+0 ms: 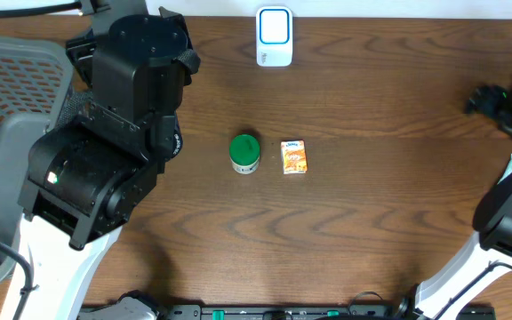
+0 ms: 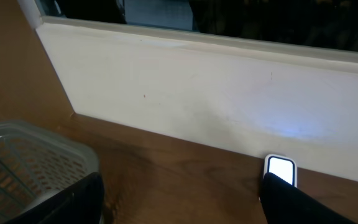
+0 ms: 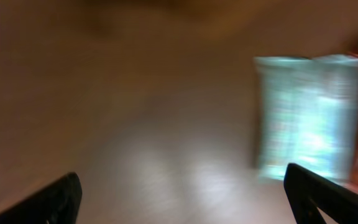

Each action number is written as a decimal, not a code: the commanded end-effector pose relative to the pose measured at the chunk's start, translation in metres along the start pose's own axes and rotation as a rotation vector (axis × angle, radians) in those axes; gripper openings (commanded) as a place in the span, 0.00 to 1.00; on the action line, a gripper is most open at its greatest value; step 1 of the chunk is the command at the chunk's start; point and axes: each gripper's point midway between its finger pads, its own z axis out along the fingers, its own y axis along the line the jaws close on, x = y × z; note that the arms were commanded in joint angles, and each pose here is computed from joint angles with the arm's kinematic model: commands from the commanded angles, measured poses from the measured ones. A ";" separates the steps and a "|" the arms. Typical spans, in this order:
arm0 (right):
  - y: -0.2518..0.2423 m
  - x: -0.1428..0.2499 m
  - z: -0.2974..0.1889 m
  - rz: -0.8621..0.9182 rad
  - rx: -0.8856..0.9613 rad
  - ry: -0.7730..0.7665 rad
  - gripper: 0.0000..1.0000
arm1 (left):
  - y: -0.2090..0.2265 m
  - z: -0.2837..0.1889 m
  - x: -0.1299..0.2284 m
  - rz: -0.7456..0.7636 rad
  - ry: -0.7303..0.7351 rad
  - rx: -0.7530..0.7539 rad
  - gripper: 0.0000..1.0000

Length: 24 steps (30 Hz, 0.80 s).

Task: Scan the item barcode
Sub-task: 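Move the mint-green pack right and drop it at the table edge, then reach the right gripper down to the orange-and-white tissue pack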

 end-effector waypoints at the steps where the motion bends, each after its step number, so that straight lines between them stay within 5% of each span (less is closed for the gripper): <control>1: 0.124 0.034 -0.040 -0.115 -0.497 0.100 0.99 | 0.007 -0.004 -0.004 -0.015 -0.015 -0.018 0.80; 4: 0.176 0.070 -0.045 -0.009 -0.603 0.258 0.99 | 0.007 -0.004 -0.004 -0.015 -0.015 -0.018 0.80; 5: 0.192 0.087 -0.043 0.019 -0.606 0.319 0.84 | 0.007 -0.004 -0.004 -0.014 -0.014 -0.018 0.80; 8: 0.220 0.118 -0.030 -0.037 -0.571 0.355 0.05 | 0.008 -0.004 -0.003 -0.009 -0.010 -0.019 0.80; 19: 0.334 0.270 0.014 -0.498 -0.597 0.322 0.01 | 0.008 -0.004 -0.003 -0.010 -0.010 -0.019 0.80; 24: 0.345 0.305 0.025 -0.524 -0.568 0.314 0.01 | 0.008 -0.004 -0.003 -0.010 -0.010 -0.019 0.80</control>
